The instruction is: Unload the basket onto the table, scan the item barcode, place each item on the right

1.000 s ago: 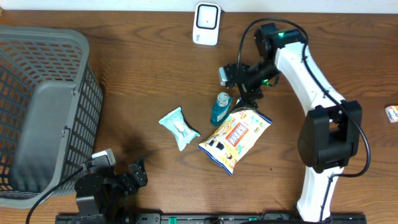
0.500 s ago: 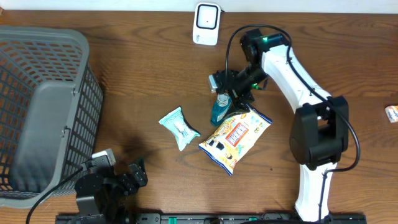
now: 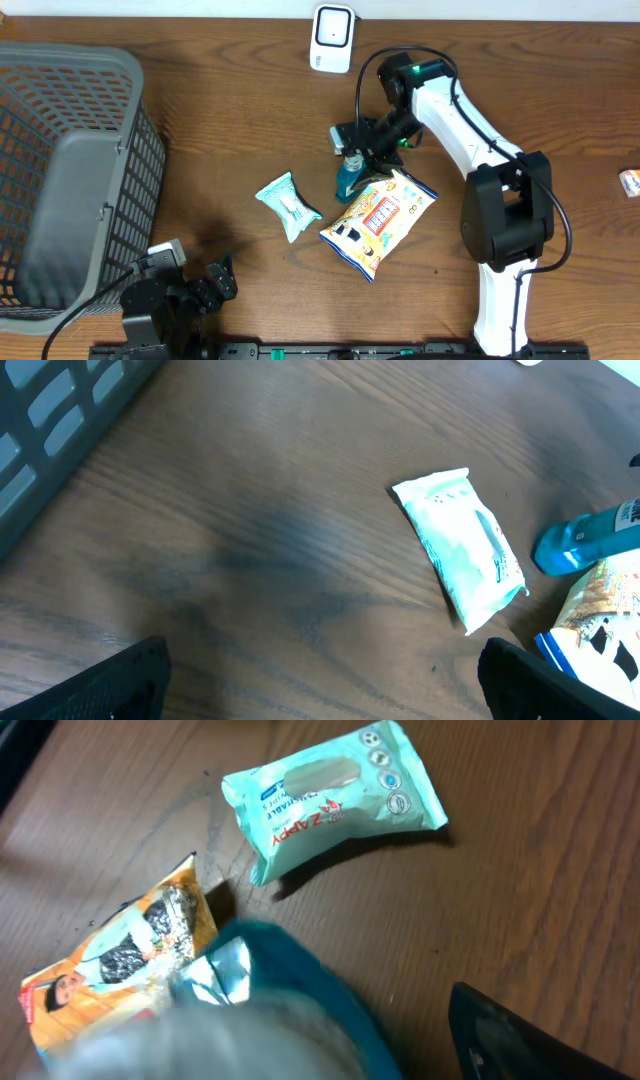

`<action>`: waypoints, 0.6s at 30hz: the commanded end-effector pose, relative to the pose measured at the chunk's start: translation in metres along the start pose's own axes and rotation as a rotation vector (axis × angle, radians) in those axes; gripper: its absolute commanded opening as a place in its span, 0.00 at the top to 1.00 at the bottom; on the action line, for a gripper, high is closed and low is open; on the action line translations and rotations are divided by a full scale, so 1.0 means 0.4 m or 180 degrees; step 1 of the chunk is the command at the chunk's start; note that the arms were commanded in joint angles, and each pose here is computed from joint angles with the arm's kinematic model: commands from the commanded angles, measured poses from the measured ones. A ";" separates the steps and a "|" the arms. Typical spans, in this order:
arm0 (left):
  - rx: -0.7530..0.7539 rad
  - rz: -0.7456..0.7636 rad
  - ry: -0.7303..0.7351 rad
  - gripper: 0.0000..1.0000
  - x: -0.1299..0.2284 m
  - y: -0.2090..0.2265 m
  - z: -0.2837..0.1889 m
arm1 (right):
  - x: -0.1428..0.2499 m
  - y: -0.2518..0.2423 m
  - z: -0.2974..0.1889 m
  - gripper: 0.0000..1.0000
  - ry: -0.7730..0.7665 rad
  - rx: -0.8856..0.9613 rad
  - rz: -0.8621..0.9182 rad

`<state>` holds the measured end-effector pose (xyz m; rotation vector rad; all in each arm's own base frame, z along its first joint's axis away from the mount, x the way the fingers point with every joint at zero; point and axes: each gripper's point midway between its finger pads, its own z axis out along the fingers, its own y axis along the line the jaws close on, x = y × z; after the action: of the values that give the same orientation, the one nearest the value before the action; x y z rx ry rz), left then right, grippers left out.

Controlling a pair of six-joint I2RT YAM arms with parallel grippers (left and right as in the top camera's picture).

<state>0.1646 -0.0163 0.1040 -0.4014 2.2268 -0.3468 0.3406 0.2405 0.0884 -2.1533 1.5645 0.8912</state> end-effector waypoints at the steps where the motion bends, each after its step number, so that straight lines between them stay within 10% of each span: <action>1: 0.0029 0.0033 0.0000 0.02 0.000 -0.004 -0.001 | 0.010 0.014 0.033 0.37 -0.0023 -0.0094 0.0096; 5: 0.0029 0.0033 0.0000 0.02 0.000 -0.004 -0.001 | 0.008 0.019 0.035 0.59 -0.0044 -0.0117 0.0114; 18: 0.0029 0.0033 0.0000 0.02 0.000 -0.004 -0.001 | -0.009 -0.053 0.030 0.60 -0.0217 0.0192 0.0864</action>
<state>0.1646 -0.0163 0.1040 -0.4014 2.2268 -0.3468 0.3500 0.2472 0.0806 -2.0425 1.6832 0.8982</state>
